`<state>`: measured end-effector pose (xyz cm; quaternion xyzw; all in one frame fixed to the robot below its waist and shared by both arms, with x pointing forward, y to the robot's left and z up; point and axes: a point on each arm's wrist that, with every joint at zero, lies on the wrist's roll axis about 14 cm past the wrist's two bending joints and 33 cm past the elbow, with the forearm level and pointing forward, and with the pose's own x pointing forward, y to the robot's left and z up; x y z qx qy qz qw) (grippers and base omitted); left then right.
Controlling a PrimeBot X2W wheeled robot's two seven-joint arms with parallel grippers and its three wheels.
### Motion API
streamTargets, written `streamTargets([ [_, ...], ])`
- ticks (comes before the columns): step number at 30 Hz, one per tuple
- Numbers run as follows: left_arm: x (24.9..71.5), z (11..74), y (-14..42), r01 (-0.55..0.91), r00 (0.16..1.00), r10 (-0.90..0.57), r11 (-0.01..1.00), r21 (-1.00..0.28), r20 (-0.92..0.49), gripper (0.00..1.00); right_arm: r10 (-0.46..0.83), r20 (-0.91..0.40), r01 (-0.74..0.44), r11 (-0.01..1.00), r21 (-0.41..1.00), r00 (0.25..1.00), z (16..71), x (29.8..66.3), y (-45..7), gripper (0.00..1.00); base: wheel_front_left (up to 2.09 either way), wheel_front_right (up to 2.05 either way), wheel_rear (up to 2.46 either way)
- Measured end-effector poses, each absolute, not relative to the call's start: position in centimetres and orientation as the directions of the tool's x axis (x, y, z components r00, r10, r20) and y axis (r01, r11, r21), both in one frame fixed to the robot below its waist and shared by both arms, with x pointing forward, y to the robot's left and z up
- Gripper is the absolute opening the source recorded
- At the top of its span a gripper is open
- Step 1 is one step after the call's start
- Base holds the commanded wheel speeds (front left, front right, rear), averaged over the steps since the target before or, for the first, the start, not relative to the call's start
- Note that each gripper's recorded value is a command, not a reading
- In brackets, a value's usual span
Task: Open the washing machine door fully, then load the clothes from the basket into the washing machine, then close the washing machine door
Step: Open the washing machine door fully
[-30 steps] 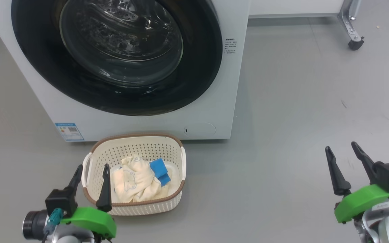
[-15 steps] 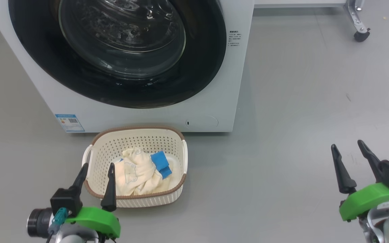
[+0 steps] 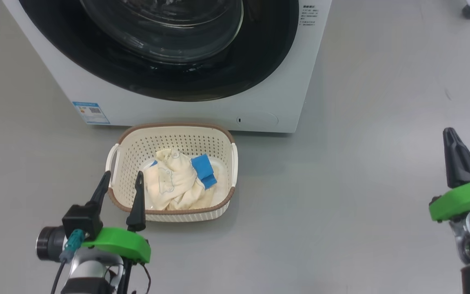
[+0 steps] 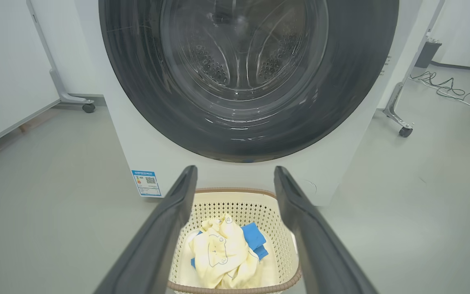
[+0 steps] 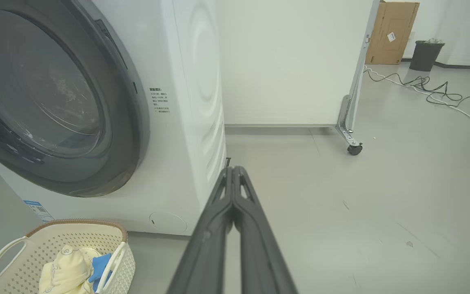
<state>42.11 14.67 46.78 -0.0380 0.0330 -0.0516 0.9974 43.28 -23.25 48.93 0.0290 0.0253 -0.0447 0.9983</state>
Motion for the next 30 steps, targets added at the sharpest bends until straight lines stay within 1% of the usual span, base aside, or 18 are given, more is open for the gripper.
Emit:
streamTargets([
  [2,42.5,46.7,14.8,0.096,0.993,-0.101,0.992,-0.079,-0.064,1.0,-0.106,-0.091,0.122,0.972,0.198,0.99,48.2,44.3,-23.5,0.0,0.0,0.0,0.0],
  [4,42.8,46.7,15.0,0.092,0.993,-0.097,0.993,-0.078,-0.063,1.0,-0.101,-0.118,0.132,0.947,0.294,0.988,47.8,45.5,-23.2,0.0,0.0,0.0,0.0],
  [8,43.1,46.4,15.2,0.087,0.993,-0.092,0.994,-0.073,-0.069,1.0,-0.058,-0.194,0.156,0.825,0.543,0.979,46.7,47.7,-22.3,0.0,0.0,0.0,0.0],
  [9,43.1,46.4,15.2,0.087,0.993,-0.092,0.994,-0.073,-0.069,1.0,-0.058,-0.194,0.156,0.825,0.543,0.979,46.7,47.7,-22.3,0.0,0.0,0.0,0.0],
  [13,43.4,46.0,15.4,0.084,0.993,-0.089,0.994,-0.065,-0.078,1.0,0.043,-0.261,0.182,0.61,0.771,0.964,45.8,49.7,-20.8,0.0,0.0,0.0,0.0],
  [15,43.6,46.0,15.6,0.081,0.993,-0.086,0.995,-0.062,-0.076,1.0,0.098,-0.26,0.181,0.491,0.852,0.96,46.0,50.7,-20.1,0.0,0.0,0.0,0.0],
  [18,43.8,45.9,15.8,0.076,0.993,-0.081,0.995,-0.061,-0.081,1.0,0.177,-0.24,0.169,0.343,0.924,0.955,46.6,52.3,-19.0,0.0,0.0,0.0,0.0],
  [22,44.0,45.5,15.9,0.073,0.993,-0.078,0.996,-0.059,-0.088,1.0,0.272,-0.202,0.149,0.202,0.968,0.941,47.7,54.2,-17.2,0.0,0.0,0.0,0.0],
  [25,44.0,45.2,16.0,0.071,0.992,-0.076,0.996,-0.051,-0.096,1.0,0.325,-0.167,0.131,0.13,0.983,0.931,48.8,55.7,-15.9,0.0,0.0,0.0,0.0],
  [30,44.0,44.7,16.4,0.061,0.992,-0.067,0.997,-0.051,-0.109,1.0,0.378,-0.115,0.093,0.078,0.993,0.918,51.0,58.2,-14.2,0.0,0.0,0.0,0.0],
])
